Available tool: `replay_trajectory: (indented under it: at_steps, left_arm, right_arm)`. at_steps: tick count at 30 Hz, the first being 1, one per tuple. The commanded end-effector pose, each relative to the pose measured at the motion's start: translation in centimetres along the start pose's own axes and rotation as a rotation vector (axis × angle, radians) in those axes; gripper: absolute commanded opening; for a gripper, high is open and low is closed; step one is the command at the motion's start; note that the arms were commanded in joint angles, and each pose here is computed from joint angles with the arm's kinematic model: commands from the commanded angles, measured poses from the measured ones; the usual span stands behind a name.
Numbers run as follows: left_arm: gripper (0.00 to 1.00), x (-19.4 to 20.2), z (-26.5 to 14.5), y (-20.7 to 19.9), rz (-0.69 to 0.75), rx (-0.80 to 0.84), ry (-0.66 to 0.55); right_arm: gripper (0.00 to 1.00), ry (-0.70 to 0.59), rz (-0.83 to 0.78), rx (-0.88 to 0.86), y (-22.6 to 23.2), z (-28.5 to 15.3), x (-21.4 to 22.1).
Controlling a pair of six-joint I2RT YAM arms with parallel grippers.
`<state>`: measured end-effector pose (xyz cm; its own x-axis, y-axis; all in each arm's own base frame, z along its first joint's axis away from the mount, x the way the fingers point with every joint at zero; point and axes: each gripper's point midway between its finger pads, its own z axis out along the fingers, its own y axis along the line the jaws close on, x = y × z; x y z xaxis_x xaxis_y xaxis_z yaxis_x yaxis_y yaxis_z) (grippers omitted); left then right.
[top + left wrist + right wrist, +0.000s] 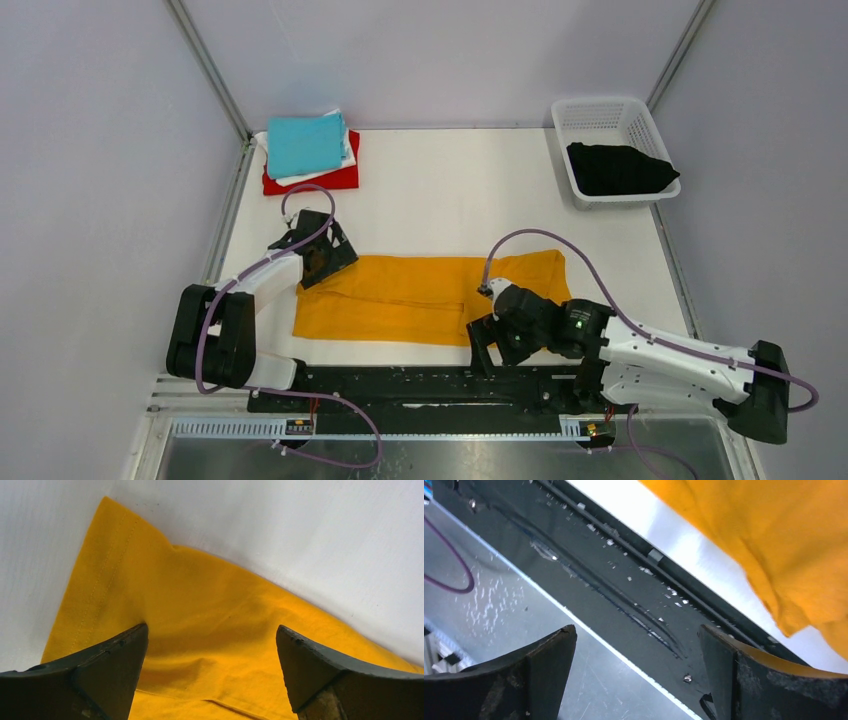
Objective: Fold and stack the t-shirts
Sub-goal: Fold the other side of the tshirt into a rectangle, then rotate the tshirt 90 degrees
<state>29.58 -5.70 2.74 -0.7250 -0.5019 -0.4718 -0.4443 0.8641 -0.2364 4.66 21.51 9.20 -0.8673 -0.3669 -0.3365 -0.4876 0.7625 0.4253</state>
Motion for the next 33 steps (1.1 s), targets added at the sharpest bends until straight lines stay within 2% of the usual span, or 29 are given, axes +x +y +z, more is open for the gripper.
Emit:
replay_trajectory:
  at_steps: [1, 4, 9, 12, 17, 20, 23, 26, 29, 33]
  left_arm:
    - [0.99, -1.9, -0.6, -0.5, 0.000, 0.007, -0.063]
    - [0.99, -1.7, -0.6, -0.5, 0.001, 0.007, -0.056]
    - [0.99, -1.0, -0.2, -1.1, -0.013, 0.035, -0.020]
    - [0.99, -0.4, 0.1, -1.7, -0.039, 0.077, -0.007]
    - [0.99, 0.3, 0.3, -1.4, -0.081, 0.072, 0.003]
    - [0.99, 1.3, 0.3, -1.8, -0.172, 0.114, 0.007]
    - [0.99, 2.4, 0.0, -3.7, -0.220, 0.219, -0.003]
    - [0.99, 4.2, -0.7, -4.8, -0.192, 0.235, 0.005]
    - [0.99, 7.4, -1.4, -6.0, -0.156, 0.264, 0.064]
    - [0.99, 12.0, -3.2, -8.1, -0.107, 0.330, 0.161]
  right_arm:
    - [0.99, -0.170, 0.059, 0.174, -3.0, -1.4, -2.6]
    - [1.00, -0.265, 0.153, 0.263, -5.2, -1.8, -4.6]
    - [1.00, -0.271, 0.442, 0.243, -8.5, 1.0, -5.9]
    - [1.00, -0.253, 0.529, 0.267, -10.8, 3.0, -6.0]
    - [1.00, -0.248, 0.640, 0.257, -13.8, 4.5, -8.7]
    - [0.99, -0.228, 0.649, 0.204, -15.2, 5.4, -11.7]
    - [1.00, -0.199, 0.740, 0.139, -17.8, 6.0, -15.5]
    - [0.99, -0.149, 0.800, 0.088, -20.1, 6.8, -19.2]
    - [1.00, -0.154, 0.759, 0.113, -21.7, 6.7, -24.2]
    - [0.99, -0.112, 0.709, 0.156, -23.5, 6.8, -28.7]
